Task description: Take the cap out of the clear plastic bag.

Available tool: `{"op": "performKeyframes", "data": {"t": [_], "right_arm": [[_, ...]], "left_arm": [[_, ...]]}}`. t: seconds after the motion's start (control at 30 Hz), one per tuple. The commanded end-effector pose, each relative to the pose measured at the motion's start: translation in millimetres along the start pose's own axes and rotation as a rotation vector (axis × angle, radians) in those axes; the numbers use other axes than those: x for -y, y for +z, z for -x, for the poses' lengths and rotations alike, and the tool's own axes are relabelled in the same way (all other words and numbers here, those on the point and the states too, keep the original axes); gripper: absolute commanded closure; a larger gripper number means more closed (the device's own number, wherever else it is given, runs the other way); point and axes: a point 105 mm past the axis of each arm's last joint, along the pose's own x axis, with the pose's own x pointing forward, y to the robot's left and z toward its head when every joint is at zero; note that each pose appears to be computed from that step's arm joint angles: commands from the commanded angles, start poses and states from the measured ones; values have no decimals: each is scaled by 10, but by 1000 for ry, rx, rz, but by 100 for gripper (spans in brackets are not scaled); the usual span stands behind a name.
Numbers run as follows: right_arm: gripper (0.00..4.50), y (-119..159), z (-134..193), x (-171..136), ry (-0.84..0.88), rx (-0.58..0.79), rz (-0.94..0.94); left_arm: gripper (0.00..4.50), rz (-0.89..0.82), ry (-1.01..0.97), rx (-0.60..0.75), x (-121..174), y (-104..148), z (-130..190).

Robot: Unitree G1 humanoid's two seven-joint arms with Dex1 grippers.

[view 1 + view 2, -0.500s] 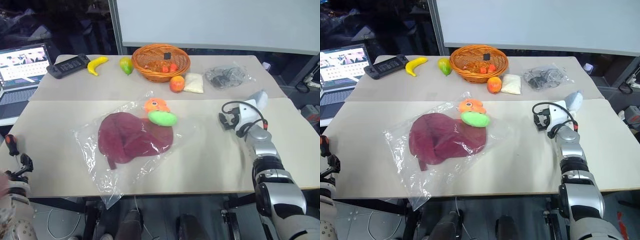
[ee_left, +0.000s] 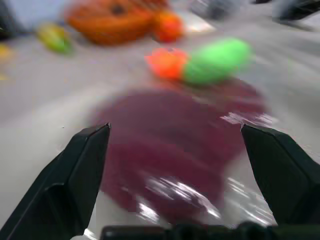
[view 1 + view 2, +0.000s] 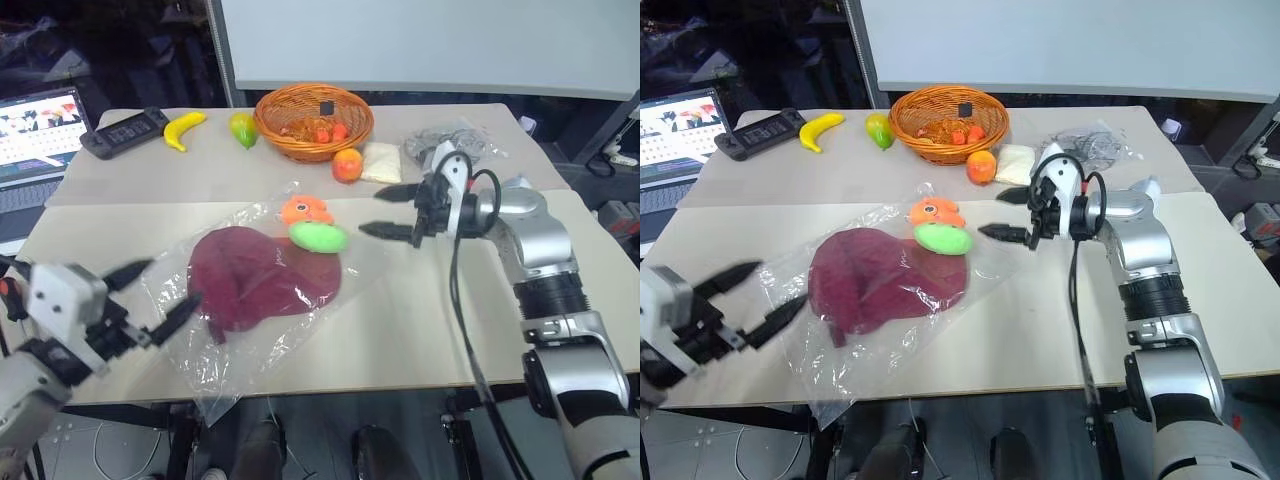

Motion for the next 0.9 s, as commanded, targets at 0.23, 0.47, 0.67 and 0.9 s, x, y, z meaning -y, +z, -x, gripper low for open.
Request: {"op": "performKeyframes", "data": {"t": [0.23, 0.47, 0.67, 0.9], "right_arm": [[11, 146, -682, 134, -74, -36, 167], [11, -202, -980, 138, -100, -172, 254], [108, -312, -969, 277, -194, -211, 276], [308, -193, -911, 384, -254, -168, 272]], "left_arm": [[0, 0, -6, 36, 51, 92, -43], [0, 12, 5, 51, 112, 94, -73], [0, 18, 23, 62, 114, 105, -78], [0, 23, 31, 62, 113, 89, -100]]}}
